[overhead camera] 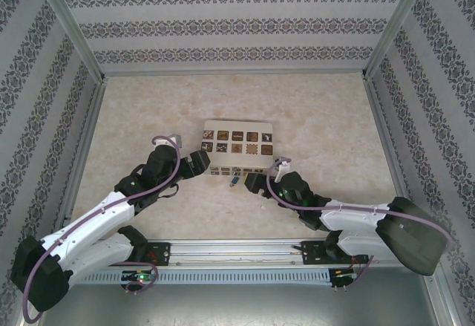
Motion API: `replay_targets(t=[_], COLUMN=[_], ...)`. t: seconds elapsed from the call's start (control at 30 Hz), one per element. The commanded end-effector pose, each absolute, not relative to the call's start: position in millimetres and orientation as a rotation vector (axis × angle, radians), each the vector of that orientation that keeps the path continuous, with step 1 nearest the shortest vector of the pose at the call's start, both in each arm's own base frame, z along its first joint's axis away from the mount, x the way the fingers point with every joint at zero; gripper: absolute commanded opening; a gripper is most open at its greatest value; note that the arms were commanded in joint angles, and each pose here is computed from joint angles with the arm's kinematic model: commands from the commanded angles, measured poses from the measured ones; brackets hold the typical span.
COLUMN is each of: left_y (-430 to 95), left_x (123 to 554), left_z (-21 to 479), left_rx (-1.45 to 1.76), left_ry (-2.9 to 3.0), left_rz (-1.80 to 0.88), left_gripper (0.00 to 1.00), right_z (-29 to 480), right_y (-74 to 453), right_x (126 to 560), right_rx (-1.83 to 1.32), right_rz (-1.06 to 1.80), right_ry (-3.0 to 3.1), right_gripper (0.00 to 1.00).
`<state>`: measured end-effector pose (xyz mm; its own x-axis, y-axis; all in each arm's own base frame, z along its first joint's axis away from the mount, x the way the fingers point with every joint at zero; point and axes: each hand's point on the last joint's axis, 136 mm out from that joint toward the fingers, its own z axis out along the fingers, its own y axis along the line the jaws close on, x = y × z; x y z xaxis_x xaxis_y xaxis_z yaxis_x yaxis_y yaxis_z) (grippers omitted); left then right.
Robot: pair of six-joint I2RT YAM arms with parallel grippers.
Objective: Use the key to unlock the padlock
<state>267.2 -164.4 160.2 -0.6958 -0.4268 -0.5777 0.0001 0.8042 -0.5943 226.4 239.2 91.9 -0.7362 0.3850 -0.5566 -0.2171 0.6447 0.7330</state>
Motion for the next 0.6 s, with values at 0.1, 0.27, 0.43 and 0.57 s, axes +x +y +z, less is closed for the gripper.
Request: replay_targets(t=[0.1, 0.27, 0.43, 0.57], left_y=[-158, -154, -155, -158], left_x=[280, 293, 309, 323], left_z=[165, 161, 151, 136], left_rx=[-0.280, -0.302, -0.284, -0.290], left_ry=[2.201, 2.207, 2.278, 2.317], left_rz=[-0.764, -0.841, -0.896, -0.954], left_gripper=[0.96, 0.97, 0.96, 0.93], right_z=[101, 101, 105, 108], right_y=[245, 246, 248, 251], right_x=[221, 222, 228, 232], right_rx=[0.041, 0.051, 0.045, 0.025], right_rz=[1.180, 1.199, 1.191, 1.181], right_ry=[2.148, 2.140, 2.116, 2.106], right_gripper=[0.98, 0.98, 0.98, 0.98])
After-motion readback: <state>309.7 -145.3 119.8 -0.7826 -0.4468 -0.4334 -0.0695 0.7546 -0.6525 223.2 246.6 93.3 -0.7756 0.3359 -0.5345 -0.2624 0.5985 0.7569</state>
